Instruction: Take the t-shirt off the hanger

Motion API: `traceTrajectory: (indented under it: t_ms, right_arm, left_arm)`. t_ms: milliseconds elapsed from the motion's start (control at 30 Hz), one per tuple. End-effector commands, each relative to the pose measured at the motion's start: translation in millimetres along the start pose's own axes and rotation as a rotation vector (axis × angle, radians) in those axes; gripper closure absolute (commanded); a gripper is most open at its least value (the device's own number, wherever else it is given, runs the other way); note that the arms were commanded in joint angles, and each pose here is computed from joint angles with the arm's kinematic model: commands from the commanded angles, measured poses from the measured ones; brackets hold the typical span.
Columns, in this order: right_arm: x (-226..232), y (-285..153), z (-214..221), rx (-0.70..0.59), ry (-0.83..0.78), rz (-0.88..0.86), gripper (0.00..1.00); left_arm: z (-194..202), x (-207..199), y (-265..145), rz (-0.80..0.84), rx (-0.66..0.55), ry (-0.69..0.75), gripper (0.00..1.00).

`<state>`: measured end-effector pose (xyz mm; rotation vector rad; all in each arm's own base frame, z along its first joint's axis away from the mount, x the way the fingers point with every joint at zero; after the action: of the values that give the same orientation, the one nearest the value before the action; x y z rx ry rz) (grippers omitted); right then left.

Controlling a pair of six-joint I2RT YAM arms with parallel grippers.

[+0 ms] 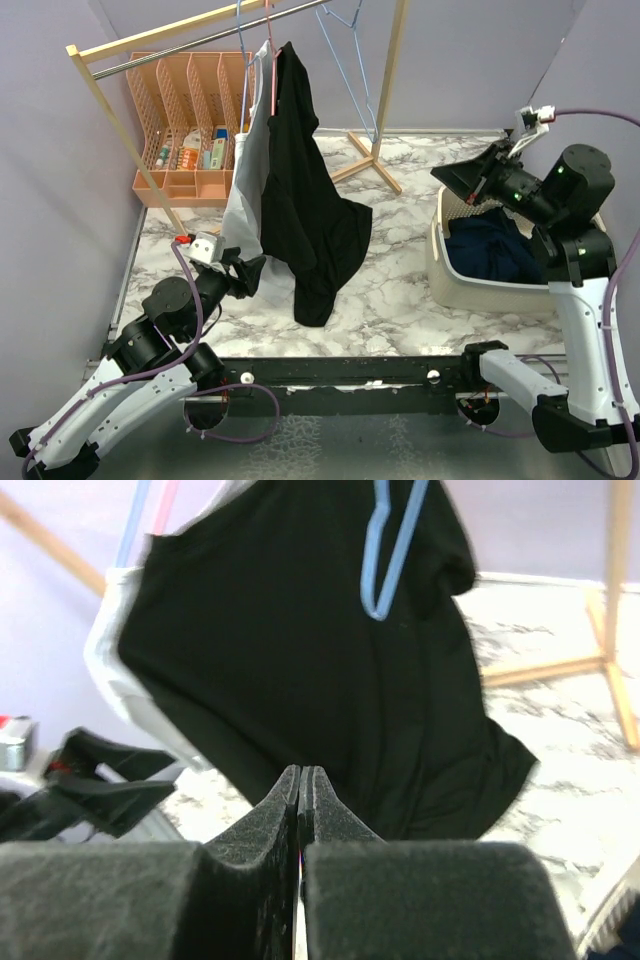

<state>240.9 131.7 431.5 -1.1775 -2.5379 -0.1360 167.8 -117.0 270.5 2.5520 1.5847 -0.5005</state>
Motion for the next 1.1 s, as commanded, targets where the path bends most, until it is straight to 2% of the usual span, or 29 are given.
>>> traceTrajectory:
  t_ms: [0,100,267,400,467,700,767,900,1067]
  right_arm:
    - [56,-14,-40,-0.029,-0.111,-0.277,0.99]
    - [65,-9,-58,-0.032,-0.123,-0.334,0.97]
    - [83,16,-69,0.008,-0.106,-0.472,0.72]
    - [136,59,-54,0.067,-0.121,-0.586,0.54]
    - [153,84,-48,0.087,-0.140,-0.539,0.50]
    - [176,137,-39,0.108,-0.181,-0.331,0.11]
    - [178,152,-31,0.113,-0.206,-0.248,0.07]
    - [175,178,-12,0.112,-0.256,-0.087,0.07]
    - [175,198,5,0.099,-0.301,0.031,0.13]
  left_arm:
    - [-11,-3,-4,0.013,-0.027,-0.013,0.40]
    - [-11,-4,-3,0.012,-0.022,-0.015,0.40]
    - [-11,-3,-3,0.006,-0.023,-0.017,0.41]
    - [-10,-2,-3,0.001,-0.019,-0.014,0.41]
    - [-10,-2,-3,-0.001,-0.020,-0.015,0.41]
    - [-11,-2,-3,0.001,-0.024,-0.017,0.41]
    - [-11,-2,-3,0.002,-0.022,-0.015,0.41]
    - [-10,-2,-3,0.004,-0.020,-0.015,0.41]
    - [-12,-2,-4,0.002,-0.027,-0.017,0.41]
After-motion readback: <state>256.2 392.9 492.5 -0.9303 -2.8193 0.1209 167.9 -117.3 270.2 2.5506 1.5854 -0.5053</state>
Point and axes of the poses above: each gripper's point midway between its finger pads, its own y axis out along the fingers, its own x axis along the line the jaws close on, z = x × y, the point moved 2 cm from there along -y, back along the fingers, and after that the axes turned 8 degrees about -y, right-handed, at the moved point
